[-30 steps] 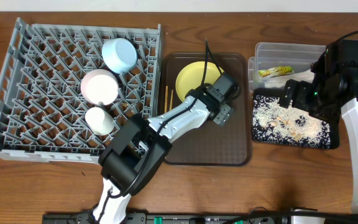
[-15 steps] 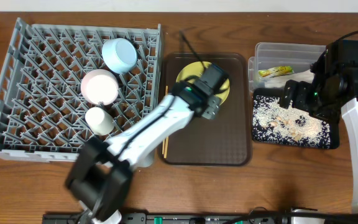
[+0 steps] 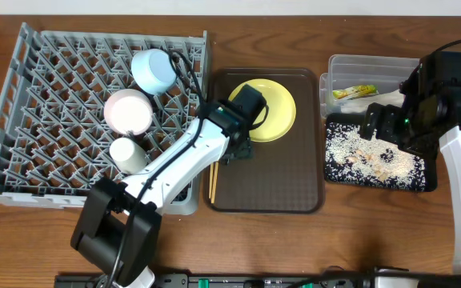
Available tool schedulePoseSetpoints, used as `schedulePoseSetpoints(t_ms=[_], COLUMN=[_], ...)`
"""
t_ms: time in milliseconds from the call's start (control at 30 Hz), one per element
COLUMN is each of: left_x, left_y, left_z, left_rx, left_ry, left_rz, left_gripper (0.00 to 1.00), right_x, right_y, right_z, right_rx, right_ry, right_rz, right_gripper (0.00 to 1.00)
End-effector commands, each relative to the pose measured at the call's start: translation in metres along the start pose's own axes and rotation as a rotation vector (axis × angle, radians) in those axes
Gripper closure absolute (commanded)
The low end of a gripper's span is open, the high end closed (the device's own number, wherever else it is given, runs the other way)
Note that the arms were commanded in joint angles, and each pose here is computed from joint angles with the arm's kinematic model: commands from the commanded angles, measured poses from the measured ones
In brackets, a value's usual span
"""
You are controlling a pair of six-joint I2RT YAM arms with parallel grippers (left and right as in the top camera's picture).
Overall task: Sort waste into correct bins and load items into the dishwasher
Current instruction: 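Lower the left gripper onto the wooden chopsticks and pinch one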
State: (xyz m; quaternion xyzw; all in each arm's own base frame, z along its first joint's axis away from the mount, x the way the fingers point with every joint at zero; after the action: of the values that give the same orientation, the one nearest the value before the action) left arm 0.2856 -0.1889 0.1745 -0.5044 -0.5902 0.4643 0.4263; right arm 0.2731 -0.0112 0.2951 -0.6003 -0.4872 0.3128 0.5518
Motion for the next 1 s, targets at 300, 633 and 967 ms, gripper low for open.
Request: schedulePoseSetpoints(t_ms=[300, 633, 967], left_x=[0.0, -0.007, -0.011], left_y=[0.025, 0.039, 0.064], left_z=[0.012, 0.01, 0.014], left_rx=[0.053, 0.048, 0.092], left_ry=[-0.103, -0.097, -0.076], left_rz=[0.024, 0.029, -0.014], left_gripper=[0.21, 0.21, 0.21], right_x=[-0.002, -0.002, -0.002], right_y=[-0.001, -0.001, -0.001], right_z=[0.0, 0.0, 0.0], right_rx=[-0.002, -0.002, -0.002], right_ry=[-0.007, -0.007, -0.007], right_rz=[0.006, 0.006, 0.006], right_gripper=[0.01, 0.01, 0.01])
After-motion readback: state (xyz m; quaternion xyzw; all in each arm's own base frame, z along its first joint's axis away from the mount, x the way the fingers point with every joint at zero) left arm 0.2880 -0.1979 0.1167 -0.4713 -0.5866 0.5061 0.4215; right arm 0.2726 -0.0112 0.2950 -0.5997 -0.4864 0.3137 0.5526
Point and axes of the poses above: each gripper's point midway between its finger pads, its own y axis out along the fingers, its own x axis along the line the jaws close on, z = x × y, the point moved 10 cm from there along -y, back along the fingers, and after that the axes turned 2 degrees about y, right-handed, at the moved point
